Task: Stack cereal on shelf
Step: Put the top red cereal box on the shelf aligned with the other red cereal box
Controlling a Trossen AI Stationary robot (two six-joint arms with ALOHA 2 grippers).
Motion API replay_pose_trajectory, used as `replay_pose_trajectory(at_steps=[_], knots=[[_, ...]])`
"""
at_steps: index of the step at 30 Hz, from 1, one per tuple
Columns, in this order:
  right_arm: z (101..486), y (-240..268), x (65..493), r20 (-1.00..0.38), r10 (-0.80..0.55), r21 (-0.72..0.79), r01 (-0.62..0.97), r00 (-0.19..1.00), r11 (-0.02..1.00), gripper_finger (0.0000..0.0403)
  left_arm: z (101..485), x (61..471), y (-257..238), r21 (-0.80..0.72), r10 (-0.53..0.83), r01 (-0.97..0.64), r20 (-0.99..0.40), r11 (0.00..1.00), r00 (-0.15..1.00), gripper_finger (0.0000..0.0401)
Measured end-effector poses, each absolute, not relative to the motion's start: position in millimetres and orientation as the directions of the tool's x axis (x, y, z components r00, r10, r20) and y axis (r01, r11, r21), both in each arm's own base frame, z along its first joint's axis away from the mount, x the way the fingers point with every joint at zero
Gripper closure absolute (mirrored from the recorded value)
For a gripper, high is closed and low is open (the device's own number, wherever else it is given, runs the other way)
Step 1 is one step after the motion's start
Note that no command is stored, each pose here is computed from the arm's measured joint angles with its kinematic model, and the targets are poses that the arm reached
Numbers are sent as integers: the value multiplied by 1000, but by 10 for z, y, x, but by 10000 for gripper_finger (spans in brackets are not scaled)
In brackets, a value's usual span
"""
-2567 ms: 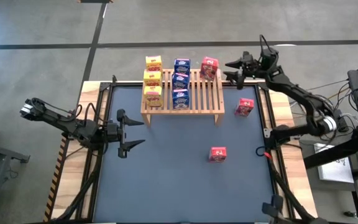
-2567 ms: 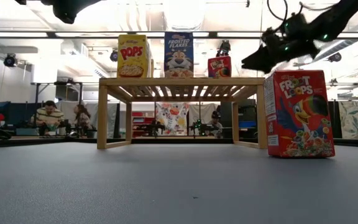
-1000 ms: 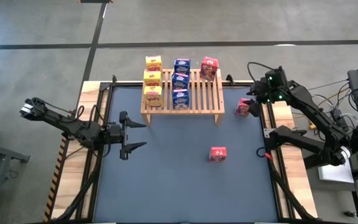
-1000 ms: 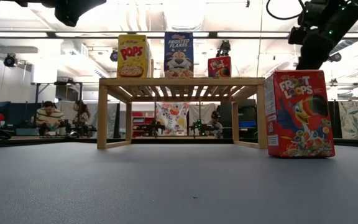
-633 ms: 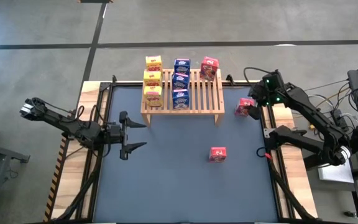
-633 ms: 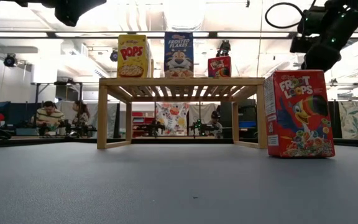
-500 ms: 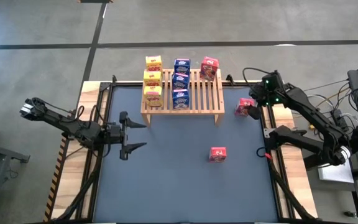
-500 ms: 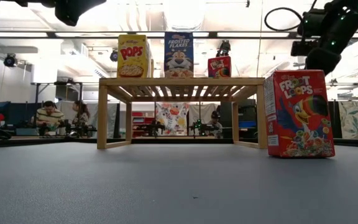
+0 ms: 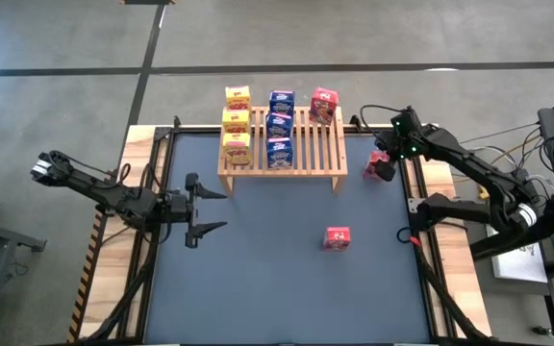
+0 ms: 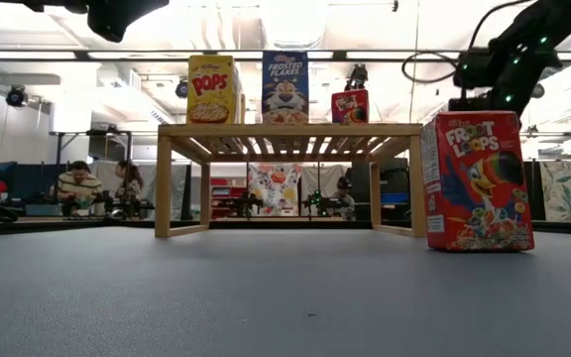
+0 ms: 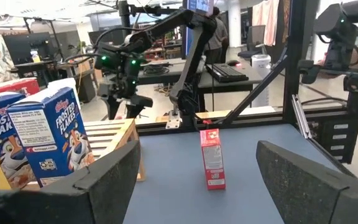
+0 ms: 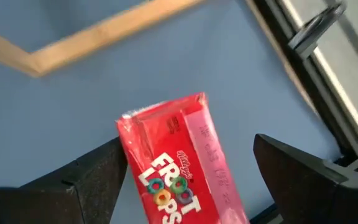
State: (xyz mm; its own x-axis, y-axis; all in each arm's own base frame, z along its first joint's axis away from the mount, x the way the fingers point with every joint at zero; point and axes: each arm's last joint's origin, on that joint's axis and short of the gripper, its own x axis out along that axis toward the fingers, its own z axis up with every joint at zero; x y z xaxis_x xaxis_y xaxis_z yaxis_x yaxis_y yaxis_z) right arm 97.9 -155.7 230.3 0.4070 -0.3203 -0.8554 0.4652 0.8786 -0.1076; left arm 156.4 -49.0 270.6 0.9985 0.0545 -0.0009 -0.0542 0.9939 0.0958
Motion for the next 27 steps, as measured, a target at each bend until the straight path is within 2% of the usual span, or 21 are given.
replay_pose_trajectory(at_steps=[8, 15, 27], knots=[[2150, -1647, 1030, -898, -254, -62, 470, 358, 881, 76, 2689, 1563, -490, 100, 54, -52, -17, 994, 998, 98], [2204, -1618, 1012, -885, -280, -94, 446, 373, 890, 80, 2689, 1563, -490, 95, 55, -53, -17, 994, 998, 98], [2267, -1582, 991, -867, -309, -117, 443, 391, 889, 193, 2684, 1563, -490, 98, 55, -53, -22, 994, 998, 98]])
